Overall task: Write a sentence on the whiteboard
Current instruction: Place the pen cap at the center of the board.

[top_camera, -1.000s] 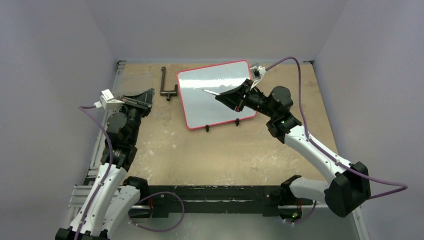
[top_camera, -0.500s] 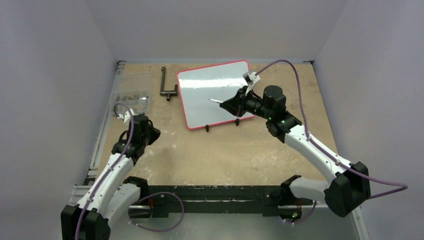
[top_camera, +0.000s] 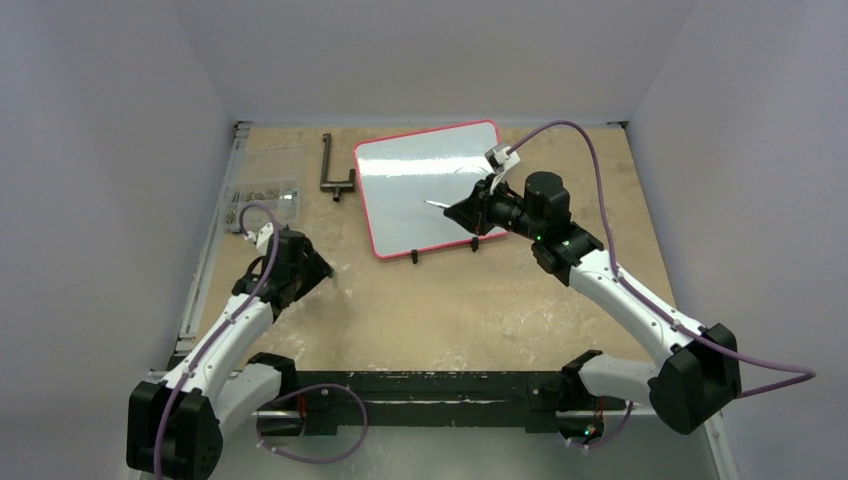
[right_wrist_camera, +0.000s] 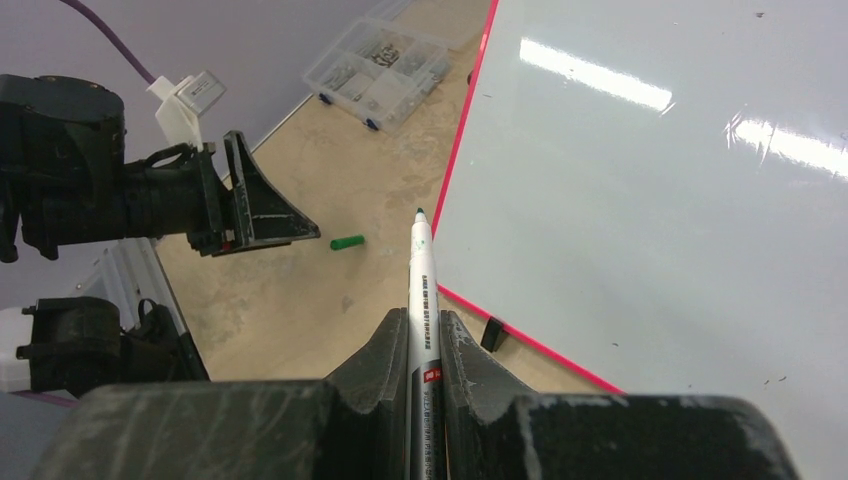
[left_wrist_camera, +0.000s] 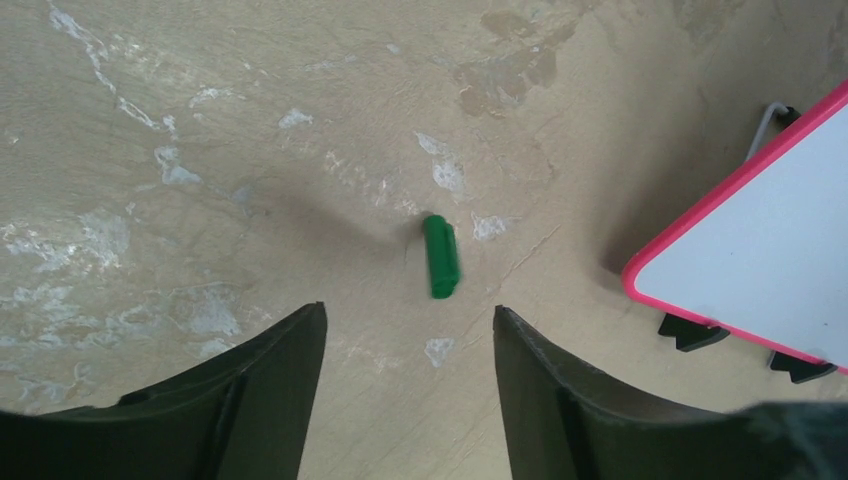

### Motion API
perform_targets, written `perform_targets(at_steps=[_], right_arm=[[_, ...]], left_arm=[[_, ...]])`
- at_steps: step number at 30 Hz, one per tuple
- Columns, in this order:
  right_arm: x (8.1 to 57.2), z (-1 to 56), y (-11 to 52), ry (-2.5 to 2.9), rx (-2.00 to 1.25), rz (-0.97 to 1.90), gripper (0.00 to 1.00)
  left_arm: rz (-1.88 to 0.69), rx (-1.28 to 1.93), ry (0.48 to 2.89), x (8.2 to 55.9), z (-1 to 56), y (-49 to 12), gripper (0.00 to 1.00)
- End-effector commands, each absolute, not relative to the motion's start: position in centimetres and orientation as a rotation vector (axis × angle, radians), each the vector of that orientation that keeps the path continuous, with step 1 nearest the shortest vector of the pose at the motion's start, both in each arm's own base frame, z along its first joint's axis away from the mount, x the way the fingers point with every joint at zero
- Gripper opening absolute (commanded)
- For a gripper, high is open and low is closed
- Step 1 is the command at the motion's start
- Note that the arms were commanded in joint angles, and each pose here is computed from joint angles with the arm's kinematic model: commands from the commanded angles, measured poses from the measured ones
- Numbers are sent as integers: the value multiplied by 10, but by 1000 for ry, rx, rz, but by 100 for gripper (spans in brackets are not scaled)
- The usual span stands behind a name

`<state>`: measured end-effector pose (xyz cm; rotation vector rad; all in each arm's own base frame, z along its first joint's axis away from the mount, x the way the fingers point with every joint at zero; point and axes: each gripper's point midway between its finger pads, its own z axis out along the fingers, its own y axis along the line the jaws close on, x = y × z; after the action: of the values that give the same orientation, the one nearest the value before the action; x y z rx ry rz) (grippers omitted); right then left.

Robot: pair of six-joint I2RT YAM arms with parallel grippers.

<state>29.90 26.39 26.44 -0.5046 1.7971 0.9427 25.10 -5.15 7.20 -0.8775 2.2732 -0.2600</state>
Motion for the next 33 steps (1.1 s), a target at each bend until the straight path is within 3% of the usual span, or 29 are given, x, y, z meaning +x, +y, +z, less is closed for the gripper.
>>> perform_targets(at_steps=[1, 10, 16, 22, 26, 33], right_arm=[[303, 274, 260, 1758, -510, 902, 0], [306, 269, 255, 1767, -484, 870, 0], [306, 271, 257, 1762, -467, 886, 0], [304, 274, 260, 1758, -480, 911, 0], [302, 280, 261, 1744, -488, 920, 0], [301, 291, 265, 1721, -502, 943, 0]], left_arm=[[-212, -890, 2257, 247, 77, -42, 67], [-347, -623, 2155, 279, 145, -61, 71], [-552, -398, 2027, 327, 211, -99, 71], [-553, -155, 2001, 394, 260, -119, 71], [-620, -56, 2006, 437, 260, -119, 69], [-1047, 26, 1891, 479, 245, -108, 60]])
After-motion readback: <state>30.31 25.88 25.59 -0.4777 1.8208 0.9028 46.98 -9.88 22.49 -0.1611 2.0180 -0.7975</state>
